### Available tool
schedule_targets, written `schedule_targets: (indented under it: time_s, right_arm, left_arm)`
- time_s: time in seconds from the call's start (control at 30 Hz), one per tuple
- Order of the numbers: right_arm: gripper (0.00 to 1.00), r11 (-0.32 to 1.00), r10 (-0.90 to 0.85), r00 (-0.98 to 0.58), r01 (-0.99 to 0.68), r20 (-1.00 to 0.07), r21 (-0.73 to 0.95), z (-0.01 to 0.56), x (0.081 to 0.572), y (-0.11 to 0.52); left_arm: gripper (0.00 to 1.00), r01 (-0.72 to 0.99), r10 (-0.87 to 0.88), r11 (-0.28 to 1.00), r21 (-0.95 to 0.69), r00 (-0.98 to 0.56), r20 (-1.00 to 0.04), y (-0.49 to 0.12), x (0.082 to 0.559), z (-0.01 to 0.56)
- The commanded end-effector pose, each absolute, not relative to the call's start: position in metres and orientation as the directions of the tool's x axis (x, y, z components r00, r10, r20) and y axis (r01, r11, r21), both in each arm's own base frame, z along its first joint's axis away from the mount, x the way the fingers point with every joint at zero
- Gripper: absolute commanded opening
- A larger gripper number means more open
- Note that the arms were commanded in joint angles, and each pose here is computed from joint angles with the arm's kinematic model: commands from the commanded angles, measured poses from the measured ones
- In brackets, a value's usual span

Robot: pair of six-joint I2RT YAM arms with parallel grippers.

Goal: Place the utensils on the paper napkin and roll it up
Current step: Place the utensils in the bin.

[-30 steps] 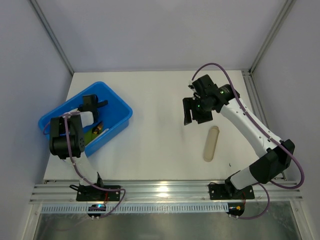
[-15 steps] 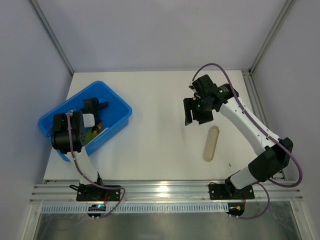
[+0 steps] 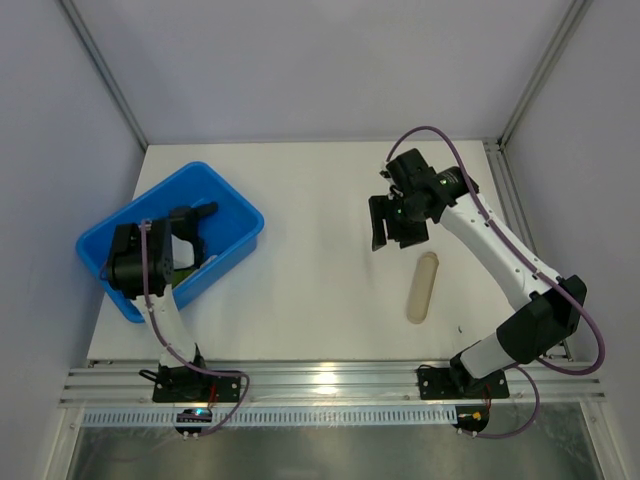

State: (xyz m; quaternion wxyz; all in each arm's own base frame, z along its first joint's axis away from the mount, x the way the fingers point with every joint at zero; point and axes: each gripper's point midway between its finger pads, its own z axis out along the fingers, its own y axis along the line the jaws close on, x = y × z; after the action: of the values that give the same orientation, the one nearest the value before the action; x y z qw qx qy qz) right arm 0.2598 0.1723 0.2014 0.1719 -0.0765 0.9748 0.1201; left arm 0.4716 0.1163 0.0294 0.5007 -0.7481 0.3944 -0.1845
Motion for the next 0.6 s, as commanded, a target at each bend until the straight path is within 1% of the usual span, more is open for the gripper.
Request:
schedule_targets:
  time_s: [0.0,0.07,0.1,0.17,0.27,0.3,0.37,0.47,0.57]
  right_arm:
    - [0.7,0.963,-0.11,-0.921,-0.192,-0.375,0.189,0.208,0.26,0.165]
    - [0.7,0.963,-0.109,-0.919,-0.192,-0.379,0.189,0.21,0.26,0.165]
    - [0.7,0.963,-0.109,-0.918,-0.192,-0.381,0.189,0.21,0.26,0.165]
    - [0.7,0.963,-0.107,-0.917,-0.192,-0.384,0.191,0.211,0.26,0.165]
    - [0.7,0.963,-0.103,-0.916,-0.19,-0.388,0.194,0.212,0.26,0.165]
    - [0.7,0.963,-0.102,-0.917,-0.188,-0.386,0.194,0.211,0.26,0.165]
    - [0.7,0.963,-0.1,-0.914,-0.189,-0.393,0.195,0.213,0.26,0.164]
    - [0.7,0.963,-0.096,-0.913,-0.186,-0.396,0.195,0.213,0.259,0.163]
    - [0.7,0.964,-0.093,-0.912,-0.183,-0.399,0.194,0.214,0.258,0.162]
  left_arm:
    - [0.15,-0.382,-0.791,-0.18,-0.907,0.604,-0.097,0.115,0.473,0.022]
    - [0.21,-0.387,-0.791,-0.186,-0.903,0.605,-0.096,0.116,0.472,0.024]
    - [0.28,-0.414,-0.792,-0.188,-0.891,0.6,-0.112,0.114,0.47,0.02]
    - [0.31,-0.424,-0.791,-0.186,-0.886,0.6,-0.122,0.116,0.469,0.026]
    - [0.42,-0.466,-0.79,-0.192,-0.864,0.595,-0.145,0.115,0.465,0.024]
    - [0.49,-0.464,-0.79,-0.191,-0.865,0.596,-0.145,0.116,0.465,0.027]
    - [0.54,-0.485,-0.785,-0.208,-0.85,0.6,-0.151,0.115,0.461,0.024]
    - [0.64,-0.502,-0.783,-0.226,-0.835,0.603,-0.151,0.114,0.457,0.023]
    - [0.67,-0.529,-0.786,-0.234,-0.816,0.597,-0.161,0.113,0.453,0.024]
